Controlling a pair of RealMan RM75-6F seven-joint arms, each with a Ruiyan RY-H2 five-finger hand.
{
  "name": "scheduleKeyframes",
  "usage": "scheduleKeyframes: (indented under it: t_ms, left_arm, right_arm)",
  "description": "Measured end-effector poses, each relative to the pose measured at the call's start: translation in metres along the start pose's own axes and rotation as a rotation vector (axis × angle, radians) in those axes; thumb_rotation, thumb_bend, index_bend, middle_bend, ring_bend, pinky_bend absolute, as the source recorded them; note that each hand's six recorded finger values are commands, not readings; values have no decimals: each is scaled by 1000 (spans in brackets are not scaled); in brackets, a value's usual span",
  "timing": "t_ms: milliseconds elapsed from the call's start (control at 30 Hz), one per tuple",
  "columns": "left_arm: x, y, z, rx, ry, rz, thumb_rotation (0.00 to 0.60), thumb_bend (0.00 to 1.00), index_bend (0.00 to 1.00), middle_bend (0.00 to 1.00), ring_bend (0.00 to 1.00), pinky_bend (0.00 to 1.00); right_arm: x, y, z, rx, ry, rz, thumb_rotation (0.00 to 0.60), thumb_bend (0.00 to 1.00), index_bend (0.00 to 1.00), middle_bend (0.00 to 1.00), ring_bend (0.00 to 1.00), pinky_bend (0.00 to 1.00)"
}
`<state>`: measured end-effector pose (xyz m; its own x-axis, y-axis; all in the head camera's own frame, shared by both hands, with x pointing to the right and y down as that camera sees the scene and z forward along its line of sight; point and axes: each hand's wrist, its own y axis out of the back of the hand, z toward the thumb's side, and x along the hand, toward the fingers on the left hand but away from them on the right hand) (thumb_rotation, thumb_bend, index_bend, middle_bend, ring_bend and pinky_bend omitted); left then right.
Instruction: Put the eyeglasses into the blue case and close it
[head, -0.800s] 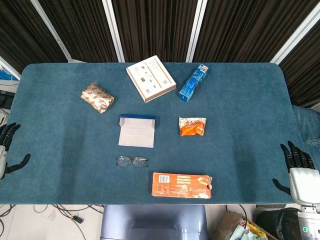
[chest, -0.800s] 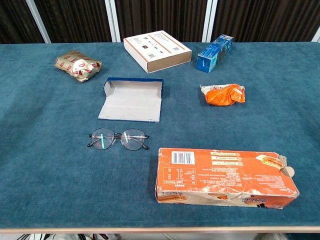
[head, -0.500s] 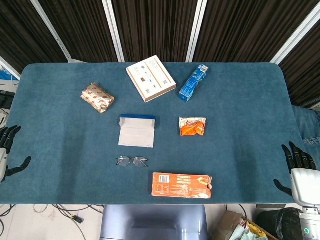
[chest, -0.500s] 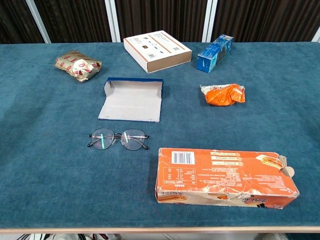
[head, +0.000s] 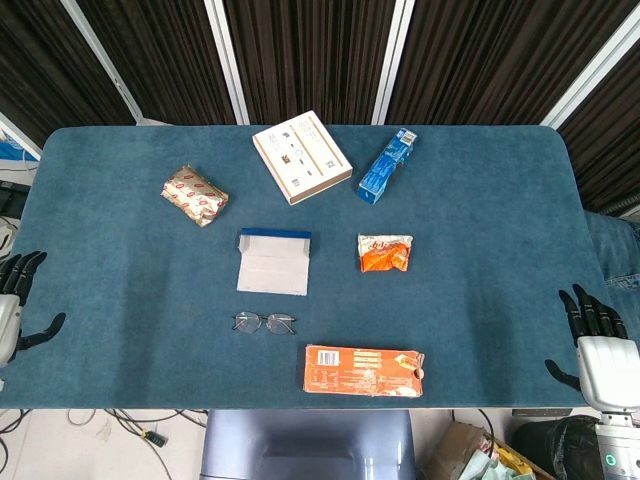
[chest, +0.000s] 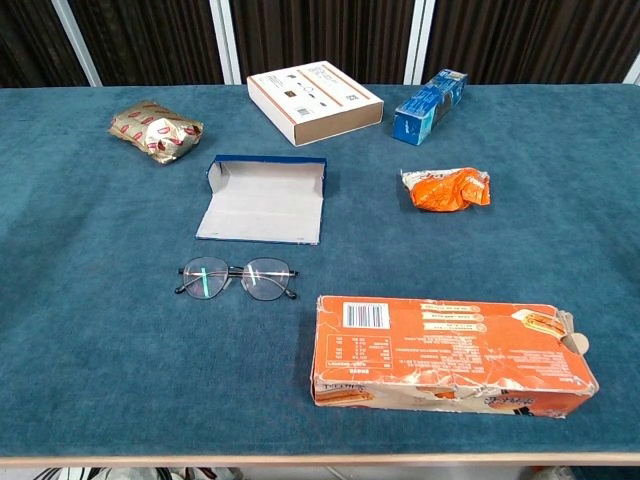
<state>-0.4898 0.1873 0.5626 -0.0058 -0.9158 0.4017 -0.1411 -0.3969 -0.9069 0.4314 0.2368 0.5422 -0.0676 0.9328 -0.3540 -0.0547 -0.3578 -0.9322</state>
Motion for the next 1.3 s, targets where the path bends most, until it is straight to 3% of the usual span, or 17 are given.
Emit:
scheduleKeyframes:
  t_ms: [267,467,600,800,900,1133,1300]
  left_arm:
    - [0,0,-3,3,19,-12,600,260,22,64,0,80]
    - [4,-8,11,28,-47,-52,600,260,19,105,34,144]
    - [18,-16,41,68,-155,-103,600,260,13,120,34,150]
    - [44,-26,90,148,-255,-209,600,260,120,146,34,153]
    - [59,-33,112,155,-264,-285,600,261,171,147,34,153]
    - [90,-49,161,157,-239,-388,600,262,245,157,34,153]
    - [98,-80,211,153,-245,-460,600,295,295,158,34,152]
  right_arm:
    - [0,0,2,-2,6,0,600,203,45,23,120,161]
    - [0,-3,4,4,16,11,600,203,45,23,120,161]
    - [0,-2,1,4,9,16,600,203,45,23,120,161]
    - [-2,-1,-2,-6,-4,20,600,203,45,23,120,161]
    - [-1,-2,0,-2,1,23,600,203,45,23,120,161]
    - [0,-4,1,1,-3,26,600,204,45,23,120,161]
    - [-1,-4,0,-2,-8,28,600,203,45,23,120,161]
